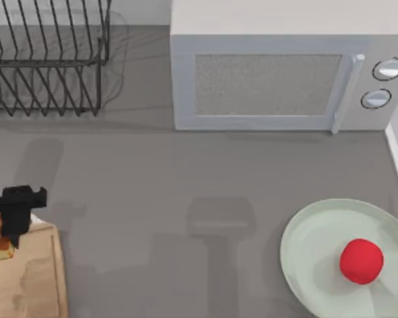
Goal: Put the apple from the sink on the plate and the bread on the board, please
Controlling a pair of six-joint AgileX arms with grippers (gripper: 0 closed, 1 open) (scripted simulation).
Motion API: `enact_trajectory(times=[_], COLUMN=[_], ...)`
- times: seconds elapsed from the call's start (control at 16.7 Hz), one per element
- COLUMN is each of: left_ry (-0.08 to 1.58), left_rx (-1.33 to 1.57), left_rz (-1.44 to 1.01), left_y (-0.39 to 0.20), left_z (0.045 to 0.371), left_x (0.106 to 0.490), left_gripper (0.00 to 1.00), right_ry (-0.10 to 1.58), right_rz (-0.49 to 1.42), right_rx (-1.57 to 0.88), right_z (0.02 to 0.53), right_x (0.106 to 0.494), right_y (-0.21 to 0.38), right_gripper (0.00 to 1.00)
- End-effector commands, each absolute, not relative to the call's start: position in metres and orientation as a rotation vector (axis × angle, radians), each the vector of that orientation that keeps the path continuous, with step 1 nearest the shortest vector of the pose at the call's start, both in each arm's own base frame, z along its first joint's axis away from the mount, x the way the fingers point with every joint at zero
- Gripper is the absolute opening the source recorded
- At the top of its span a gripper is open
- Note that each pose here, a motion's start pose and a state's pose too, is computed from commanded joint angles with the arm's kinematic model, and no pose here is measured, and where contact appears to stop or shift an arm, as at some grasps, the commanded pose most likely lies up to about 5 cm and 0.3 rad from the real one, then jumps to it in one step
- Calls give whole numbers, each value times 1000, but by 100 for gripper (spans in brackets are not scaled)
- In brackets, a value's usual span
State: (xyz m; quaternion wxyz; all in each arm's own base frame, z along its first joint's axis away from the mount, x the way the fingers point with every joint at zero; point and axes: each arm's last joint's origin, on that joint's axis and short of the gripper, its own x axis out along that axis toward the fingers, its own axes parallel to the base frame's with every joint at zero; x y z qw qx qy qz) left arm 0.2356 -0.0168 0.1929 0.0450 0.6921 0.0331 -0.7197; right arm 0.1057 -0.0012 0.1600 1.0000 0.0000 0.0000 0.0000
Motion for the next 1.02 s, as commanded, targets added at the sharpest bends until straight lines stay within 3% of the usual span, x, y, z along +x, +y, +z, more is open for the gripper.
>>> enact_trajectory(times=[0.3, 1.02], left_ry=[-27, -24], left_rx=[2192, 2187], left_rz=[-2270, -2271], left_y=[-22, -21], left_z=[184, 172], left_x=[234, 235], left_gripper=[0, 0], right_ry=[0, 0], right_rz=[0, 0], right_rx=[0, 0], right_z=[160, 160], right_x=[106, 106], right_y=[-1, -1], right_gripper=[100, 100])
